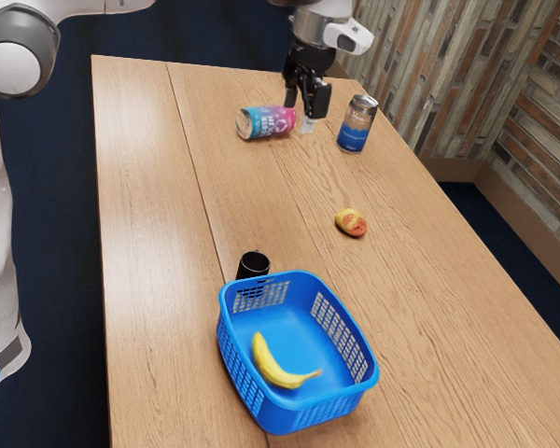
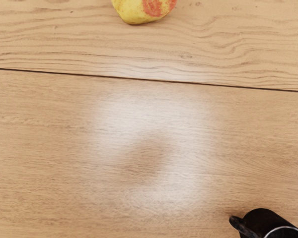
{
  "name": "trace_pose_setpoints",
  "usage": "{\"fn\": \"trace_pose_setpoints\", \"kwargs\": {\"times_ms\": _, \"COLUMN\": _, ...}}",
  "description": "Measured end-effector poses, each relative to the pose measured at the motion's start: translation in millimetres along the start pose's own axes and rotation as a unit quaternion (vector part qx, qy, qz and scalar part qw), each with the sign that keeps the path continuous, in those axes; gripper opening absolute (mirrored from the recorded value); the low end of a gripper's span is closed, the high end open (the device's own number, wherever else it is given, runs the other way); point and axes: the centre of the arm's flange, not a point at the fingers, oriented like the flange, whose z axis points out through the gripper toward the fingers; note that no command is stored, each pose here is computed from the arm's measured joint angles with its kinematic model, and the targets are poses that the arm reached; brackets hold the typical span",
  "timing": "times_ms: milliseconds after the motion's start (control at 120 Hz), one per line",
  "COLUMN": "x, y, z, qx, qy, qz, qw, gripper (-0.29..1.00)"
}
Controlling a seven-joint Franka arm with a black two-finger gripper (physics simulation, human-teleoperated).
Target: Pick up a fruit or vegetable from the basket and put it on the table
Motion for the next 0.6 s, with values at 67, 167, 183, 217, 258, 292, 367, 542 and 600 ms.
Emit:
{"fn": "trace_pose_setpoints", "kwargs": {"times_ms": 67, "x": 3, "y": 7, "z": -3, "qx": 0.000, "qy": 0.015, "qz": 0.007, "qw": 1.000, "gripper": 0.70}}
{"fn": "trace_pose_setpoints", "kwargs": {"times_ms": 167, "x": 6, "y": 15, "z": -5, "qx": 0.000, "qy": 0.030, "qz": 0.016, "qw": 0.999, "gripper": 0.70}}
{"fn": "trace_pose_setpoints", "kwargs": {"times_ms": 183, "x": 7, "y": 16, "z": -6, "qx": 0.000, "qy": 0.031, "qz": 0.017, "qw": 0.999, "gripper": 0.70}}
{"fn": "trace_pose_setpoints", "kwargs": {"times_ms": 217, "x": 8, "y": 17, "z": -6, "qx": 0.000, "qy": 0.034, "qz": 0.019, "qw": 0.999, "gripper": 0.70}}
{"fn": "trace_pose_setpoints", "kwargs": {"times_ms": 258, "x": 10, "y": 17, "z": -15, "qx": 0.001, "qy": 0.047, "qz": 0.019, "qw": 0.999, "gripper": 0.70}}
{"fn": "trace_pose_setpoints", "kwargs": {"times_ms": 292, "x": 10, "y": 18, "z": -23, "qx": 0.002, "qy": 0.057, "qz": 0.020, "qw": 0.998, "gripper": 0.70}}
{"fn": "trace_pose_setpoints", "kwargs": {"times_ms": 367, "x": 14, "y": 29, "z": -29, "qx": 0.003, "qy": 0.066, "qz": 0.030, "qw": 0.997, "gripper": 0.70}}
{"fn": "trace_pose_setpoints", "kwargs": {"times_ms": 542, "x": 27, "y": 97, "z": -16, "qx": -0.007, "qy": 0.061, "qz": 0.094, "qw": 0.994, "gripper": 0.70}}
{"fn": "trace_pose_setpoints", "kwargs": {"times_ms": 600, "x": 24, "y": 152, "z": -3, "qx": -0.016, "qy": 0.051, "qz": 0.144, "qw": 0.988, "gripper": 0.70}}
